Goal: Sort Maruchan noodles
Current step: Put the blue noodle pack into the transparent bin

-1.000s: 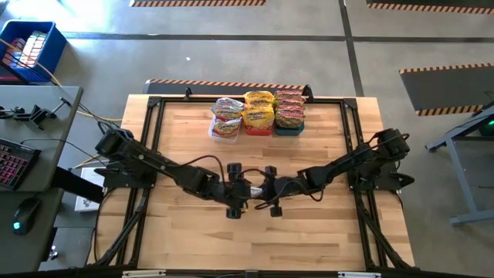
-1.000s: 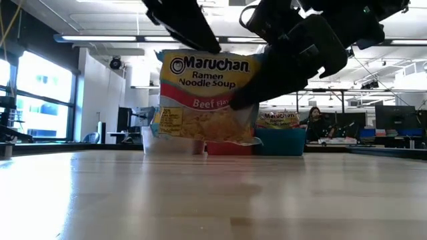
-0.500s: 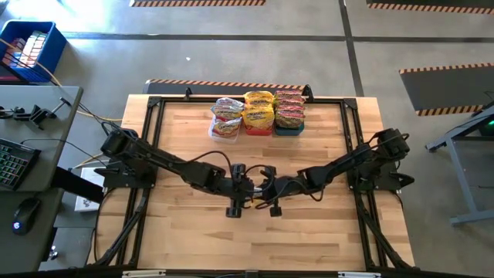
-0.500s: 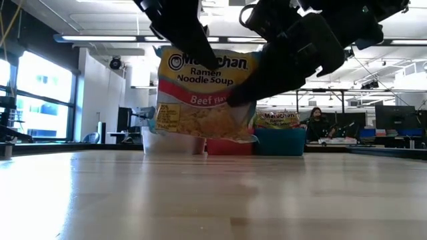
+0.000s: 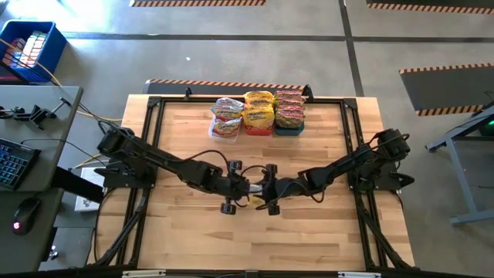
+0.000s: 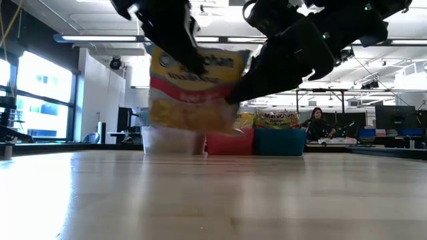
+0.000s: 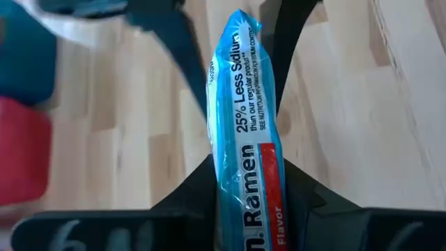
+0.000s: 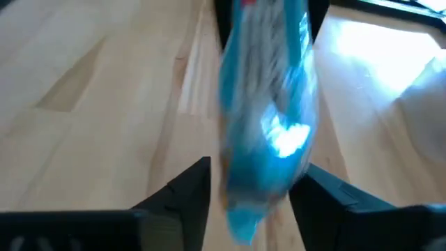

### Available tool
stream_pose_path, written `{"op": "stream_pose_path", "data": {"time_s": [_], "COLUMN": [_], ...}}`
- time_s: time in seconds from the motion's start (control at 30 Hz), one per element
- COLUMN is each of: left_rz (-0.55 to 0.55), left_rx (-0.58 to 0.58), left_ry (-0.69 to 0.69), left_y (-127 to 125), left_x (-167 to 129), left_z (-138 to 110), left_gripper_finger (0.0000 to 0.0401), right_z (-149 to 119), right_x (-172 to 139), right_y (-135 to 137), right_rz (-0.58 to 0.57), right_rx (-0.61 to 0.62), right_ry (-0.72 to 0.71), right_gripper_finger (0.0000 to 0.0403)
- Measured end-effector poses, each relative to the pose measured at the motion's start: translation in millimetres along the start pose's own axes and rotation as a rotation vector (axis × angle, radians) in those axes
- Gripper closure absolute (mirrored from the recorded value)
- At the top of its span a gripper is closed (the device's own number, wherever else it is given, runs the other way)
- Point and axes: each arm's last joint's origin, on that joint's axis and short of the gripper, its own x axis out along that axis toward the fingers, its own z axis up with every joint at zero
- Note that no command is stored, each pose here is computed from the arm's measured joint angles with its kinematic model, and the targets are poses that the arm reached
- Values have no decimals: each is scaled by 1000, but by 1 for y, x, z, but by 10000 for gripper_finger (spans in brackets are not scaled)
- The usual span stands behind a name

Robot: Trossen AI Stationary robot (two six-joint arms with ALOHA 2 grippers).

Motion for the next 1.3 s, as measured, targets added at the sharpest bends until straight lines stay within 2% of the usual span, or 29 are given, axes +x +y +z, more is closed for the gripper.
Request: {"op": "stream_pose_path", "data": {"time_s": [0.1, 0.33, 0.5, 0.7, 0.9, 1.03, 1.3], "left_rz": [22, 165, 159, 129, 134, 88, 54], "left_rx": [10, 114, 98, 42, -16, -32, -43], "left_ry": [30, 133, 48, 9, -9, -47, -33], "left_y": [9, 46, 92, 148, 187, 201, 212], "left_x": [-15, -47, -58, -58, -55, -47, -28], "left_z": [-4, -20, -30, -73, -105, -116, -123], "left_gripper_finger": [327, 327, 327, 327, 327, 327, 327], "right_z": [0, 1, 3, 1, 0, 1, 1], "right_x": [-4, -18, -22, -22, -22, -22, -22], "right_y": [2, 1, 3, 5, 4, 4, 4], "right_rz": [-15, -37, -36, -40, -42, -43, -43], "right_rx": [-13, -44, -54, -76, -78, -75, -76], "right_ry": [18, 80, 76, 98, 99, 91, 94], "right_gripper_finger": [230, 228, 227, 227, 227, 227, 227]}}
